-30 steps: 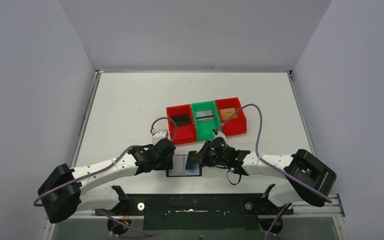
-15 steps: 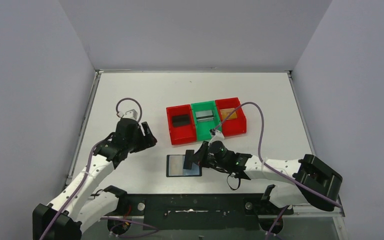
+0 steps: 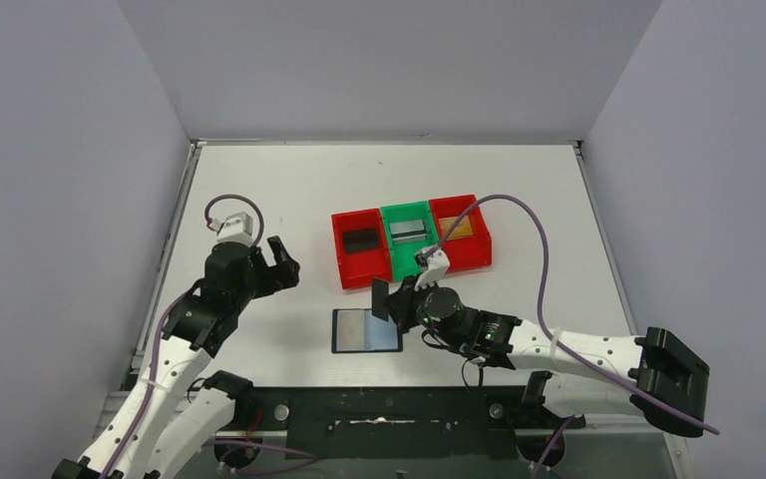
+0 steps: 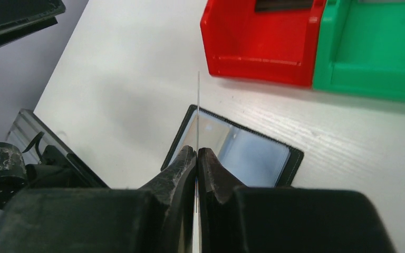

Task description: Take the credit cards out of the card holder

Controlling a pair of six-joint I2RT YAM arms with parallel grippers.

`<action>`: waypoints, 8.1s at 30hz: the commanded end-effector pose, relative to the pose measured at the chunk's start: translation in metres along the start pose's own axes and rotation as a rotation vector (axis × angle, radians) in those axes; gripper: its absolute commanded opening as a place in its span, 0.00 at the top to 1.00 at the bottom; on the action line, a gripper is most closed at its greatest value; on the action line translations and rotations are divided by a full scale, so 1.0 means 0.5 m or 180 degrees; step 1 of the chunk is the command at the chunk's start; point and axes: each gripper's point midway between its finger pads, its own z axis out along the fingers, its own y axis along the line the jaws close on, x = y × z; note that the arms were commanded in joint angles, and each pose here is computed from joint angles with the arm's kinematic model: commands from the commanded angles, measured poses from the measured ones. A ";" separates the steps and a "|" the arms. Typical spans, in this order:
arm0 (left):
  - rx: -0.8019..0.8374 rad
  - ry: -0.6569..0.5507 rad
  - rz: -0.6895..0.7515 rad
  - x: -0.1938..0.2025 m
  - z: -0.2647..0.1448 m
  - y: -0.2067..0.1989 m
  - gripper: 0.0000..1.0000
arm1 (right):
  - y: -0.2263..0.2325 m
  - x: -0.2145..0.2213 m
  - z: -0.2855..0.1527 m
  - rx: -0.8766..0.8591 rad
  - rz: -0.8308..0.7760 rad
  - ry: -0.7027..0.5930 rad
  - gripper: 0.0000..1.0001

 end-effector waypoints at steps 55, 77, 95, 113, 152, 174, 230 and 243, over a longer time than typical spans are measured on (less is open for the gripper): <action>-0.0624 -0.1336 -0.0596 -0.125 -0.129 0.104 0.08 | -0.076 -0.209 0.334 0.0524 -0.4656 0.0874 0.96; -0.0614 -0.1328 -0.0597 -0.124 -0.128 0.104 0.08 | -0.135 -0.204 0.428 0.0576 -0.4641 0.0883 0.92; -0.0622 -0.1264 -0.0569 -0.119 -0.119 0.102 0.08 | -0.156 -0.172 0.420 0.0330 -0.4634 0.1025 0.78; -0.0638 -0.1243 -0.0544 -0.118 -0.116 0.103 0.08 | -0.155 -0.153 0.408 -0.0068 -0.4899 0.1054 0.86; -0.0646 -0.1214 -0.0530 -0.119 -0.107 0.105 0.08 | -0.128 -0.232 0.379 -0.0094 -0.4660 0.0597 0.58; -0.0672 -0.1225 -0.0546 -0.119 -0.108 0.110 0.08 | -0.086 -0.175 0.320 0.0776 -0.0585 0.0712 0.79; -0.0688 -0.1129 -0.0524 -0.112 -0.093 0.110 0.07 | -0.016 -0.322 0.213 0.1559 -0.0569 -0.0347 0.41; -0.0686 -0.1029 -0.0482 -0.104 -0.078 0.108 0.08 | -0.065 -0.143 0.066 0.1041 0.0836 -0.0499 0.02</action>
